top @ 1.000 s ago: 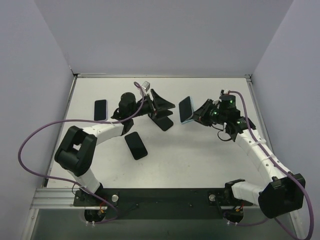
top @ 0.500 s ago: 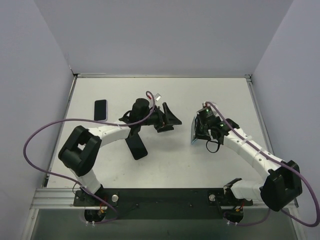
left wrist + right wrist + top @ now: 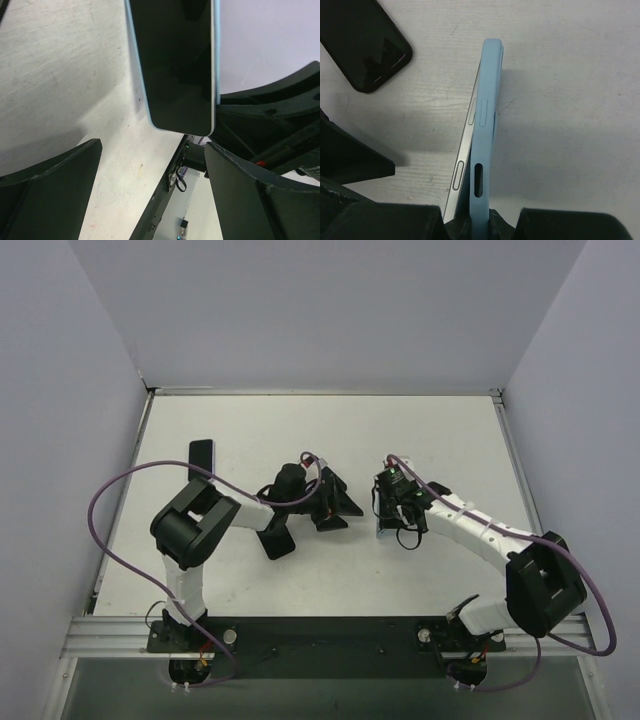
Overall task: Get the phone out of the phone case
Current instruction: Remove the phone case from the phone.
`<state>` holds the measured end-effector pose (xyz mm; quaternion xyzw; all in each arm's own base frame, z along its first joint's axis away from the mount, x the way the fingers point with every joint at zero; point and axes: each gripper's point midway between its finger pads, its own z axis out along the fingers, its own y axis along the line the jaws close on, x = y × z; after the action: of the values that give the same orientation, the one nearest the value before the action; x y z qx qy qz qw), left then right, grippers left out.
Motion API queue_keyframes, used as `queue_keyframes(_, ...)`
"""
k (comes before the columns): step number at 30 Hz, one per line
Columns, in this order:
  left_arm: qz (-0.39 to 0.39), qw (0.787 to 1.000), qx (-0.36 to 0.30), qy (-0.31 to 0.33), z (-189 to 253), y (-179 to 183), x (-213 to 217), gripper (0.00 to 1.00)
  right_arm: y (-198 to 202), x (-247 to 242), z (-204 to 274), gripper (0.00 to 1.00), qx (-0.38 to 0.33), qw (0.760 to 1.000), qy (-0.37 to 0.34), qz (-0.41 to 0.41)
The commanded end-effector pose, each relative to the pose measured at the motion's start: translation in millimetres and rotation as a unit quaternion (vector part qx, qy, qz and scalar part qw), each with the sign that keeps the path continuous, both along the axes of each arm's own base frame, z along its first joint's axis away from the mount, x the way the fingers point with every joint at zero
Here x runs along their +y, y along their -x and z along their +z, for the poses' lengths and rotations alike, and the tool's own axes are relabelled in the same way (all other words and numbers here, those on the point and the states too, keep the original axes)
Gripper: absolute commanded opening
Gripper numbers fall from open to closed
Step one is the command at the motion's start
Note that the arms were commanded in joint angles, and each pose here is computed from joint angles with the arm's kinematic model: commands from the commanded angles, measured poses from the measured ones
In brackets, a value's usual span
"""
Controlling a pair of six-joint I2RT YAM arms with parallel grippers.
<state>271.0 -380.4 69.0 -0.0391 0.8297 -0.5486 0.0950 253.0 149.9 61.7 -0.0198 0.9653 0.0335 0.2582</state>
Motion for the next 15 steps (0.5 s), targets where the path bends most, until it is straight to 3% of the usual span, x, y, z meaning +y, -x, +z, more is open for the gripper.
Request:
queue_keyframes(1,-0.005,0.998,-0.053,0.035,17,-6,-12,0.96,1,18,-14,0.0,0.011,0.999,-0.02,0.032)
queue_keyframes(7,0.005,0.998,-0.06,0.036,13,-12,-15,0.96,4,25,-29,0.0,0.03,0.998,-0.019,0.045)
queue_keyframes(15,-0.002,0.995,-0.092,-0.048,0,-21,-18,0.92,10,36,-50,0.0,0.058,0.996,-0.028,0.054)
